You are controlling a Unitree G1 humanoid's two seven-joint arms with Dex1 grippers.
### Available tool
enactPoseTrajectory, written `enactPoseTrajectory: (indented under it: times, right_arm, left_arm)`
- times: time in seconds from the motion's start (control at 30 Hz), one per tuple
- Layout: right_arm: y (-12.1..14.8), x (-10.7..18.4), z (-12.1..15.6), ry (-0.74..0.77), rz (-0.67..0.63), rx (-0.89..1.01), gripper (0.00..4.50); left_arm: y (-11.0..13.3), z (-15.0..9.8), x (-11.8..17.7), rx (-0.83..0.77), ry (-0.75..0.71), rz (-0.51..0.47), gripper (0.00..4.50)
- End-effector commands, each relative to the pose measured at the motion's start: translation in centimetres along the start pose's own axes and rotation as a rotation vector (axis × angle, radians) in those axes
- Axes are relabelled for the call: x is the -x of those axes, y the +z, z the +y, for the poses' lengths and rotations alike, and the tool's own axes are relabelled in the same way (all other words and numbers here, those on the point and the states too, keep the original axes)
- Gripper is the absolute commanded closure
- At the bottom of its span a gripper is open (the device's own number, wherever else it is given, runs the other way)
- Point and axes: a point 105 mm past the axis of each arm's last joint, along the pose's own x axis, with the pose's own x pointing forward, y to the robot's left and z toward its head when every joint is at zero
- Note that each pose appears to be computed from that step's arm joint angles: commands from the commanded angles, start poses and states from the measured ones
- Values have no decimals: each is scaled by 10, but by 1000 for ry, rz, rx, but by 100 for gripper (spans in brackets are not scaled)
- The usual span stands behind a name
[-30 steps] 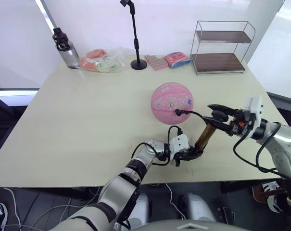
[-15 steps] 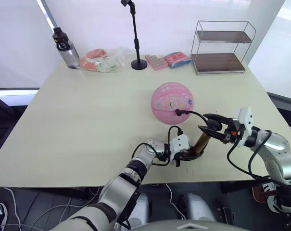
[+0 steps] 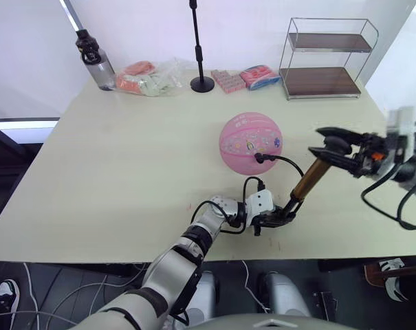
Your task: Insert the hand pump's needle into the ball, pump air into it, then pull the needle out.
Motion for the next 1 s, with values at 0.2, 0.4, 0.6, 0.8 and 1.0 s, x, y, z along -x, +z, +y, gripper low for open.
enactPoseTrajectory:
  times: [0.2,0.4,0.6,0.8,1.0]
  right_arm:
    - [67,14,-13,-53,-72,127,266]
    - [9,4,2,19,98,80,266]
    - [-37,-8,25,71,114,2,266]
    - [-108,-12,46,61,209,-45,267]
    - [-141,-13,61,56,215,4,267]
  left_arm:
    - [-53,-19,15,118,-14,178,340]
    - [-53,-19,15,114,-8,176,340]
    - [-52,-17,16,119,3,172,340]
    - [-52,-17,15,116,2,174,340]
    - [-52,-16,15,114,5,174,340]
